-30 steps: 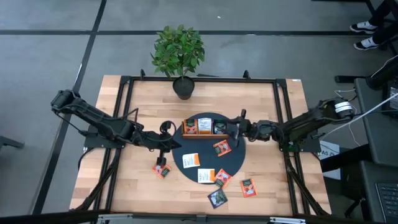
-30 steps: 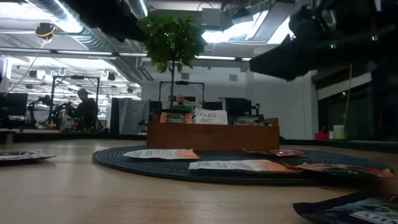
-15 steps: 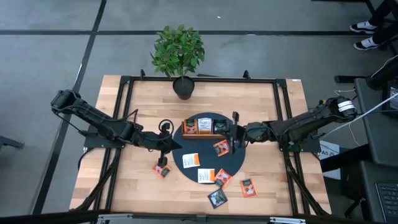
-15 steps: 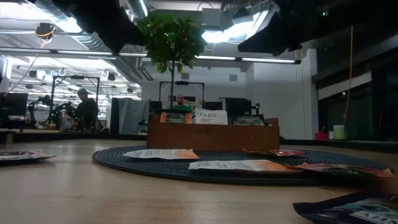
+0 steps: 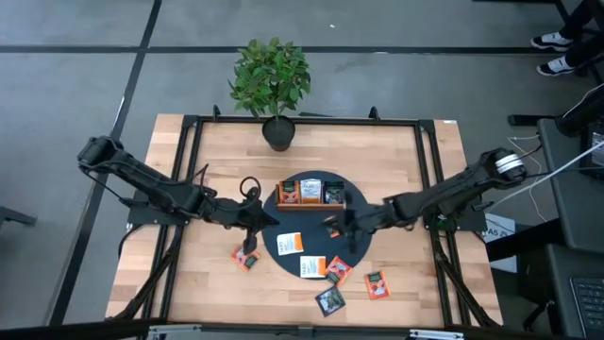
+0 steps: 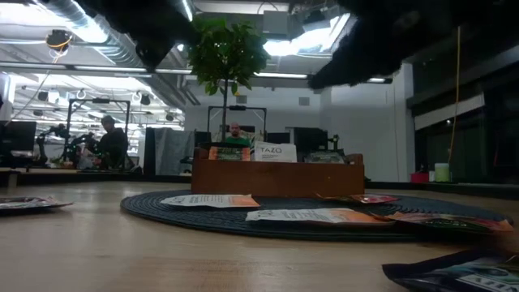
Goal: Pick & Place Tea
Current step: Put the white tea bag into the middle of the wooden organizer
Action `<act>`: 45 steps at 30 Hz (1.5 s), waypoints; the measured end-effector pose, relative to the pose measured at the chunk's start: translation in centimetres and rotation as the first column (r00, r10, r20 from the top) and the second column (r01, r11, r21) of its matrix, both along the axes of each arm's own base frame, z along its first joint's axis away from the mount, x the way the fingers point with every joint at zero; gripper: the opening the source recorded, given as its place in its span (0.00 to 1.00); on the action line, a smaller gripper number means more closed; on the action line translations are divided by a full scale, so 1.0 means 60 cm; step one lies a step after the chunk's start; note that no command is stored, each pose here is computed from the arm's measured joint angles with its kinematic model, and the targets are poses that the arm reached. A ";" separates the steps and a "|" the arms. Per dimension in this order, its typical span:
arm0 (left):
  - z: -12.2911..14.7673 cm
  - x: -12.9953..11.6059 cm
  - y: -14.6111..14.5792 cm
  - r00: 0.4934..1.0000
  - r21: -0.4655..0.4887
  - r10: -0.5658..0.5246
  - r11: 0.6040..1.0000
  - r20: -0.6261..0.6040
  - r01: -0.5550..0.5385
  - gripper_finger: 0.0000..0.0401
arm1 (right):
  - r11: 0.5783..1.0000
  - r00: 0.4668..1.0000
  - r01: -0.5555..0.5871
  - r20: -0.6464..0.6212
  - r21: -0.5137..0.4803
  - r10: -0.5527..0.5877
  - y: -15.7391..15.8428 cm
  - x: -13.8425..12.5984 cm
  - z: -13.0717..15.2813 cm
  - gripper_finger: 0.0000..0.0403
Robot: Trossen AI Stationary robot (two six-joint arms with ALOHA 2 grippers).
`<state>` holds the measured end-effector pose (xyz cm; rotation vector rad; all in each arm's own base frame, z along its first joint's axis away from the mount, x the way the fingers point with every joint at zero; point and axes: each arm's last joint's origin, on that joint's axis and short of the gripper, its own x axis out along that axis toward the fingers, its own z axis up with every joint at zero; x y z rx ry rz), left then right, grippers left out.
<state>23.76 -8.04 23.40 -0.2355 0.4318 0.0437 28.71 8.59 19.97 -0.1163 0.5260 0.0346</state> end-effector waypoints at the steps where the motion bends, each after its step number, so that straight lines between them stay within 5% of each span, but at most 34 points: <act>1: -0.003 0.001 -0.002 1.000 -0.005 0.000 1.000 -0.009 0.000 0.01 | 1.000 1.000 0.000 -0.018 -0.001 0.000 0.003 0.010 -0.003 0.01; 18: -0.076 0.000 -0.048 0.969 -0.075 0.001 0.997 -0.247 -0.020 0.01 | 0.998 0.985 -0.053 -0.163 0.036 0.058 0.049 0.132 -0.097 0.01; 33: -0.120 0.012 -0.055 0.944 -0.034 0.045 0.998 -0.328 -0.060 0.07 | 0.998 0.977 -0.038 -0.206 0.051 0.048 0.047 0.144 -0.137 0.01; 45: -0.121 0.014 -0.054 0.939 -0.130 0.108 0.979 -0.327 -0.158 0.17 | 0.999 0.976 -0.022 -0.216 0.045 0.032 0.038 0.143 -0.158 0.01</act>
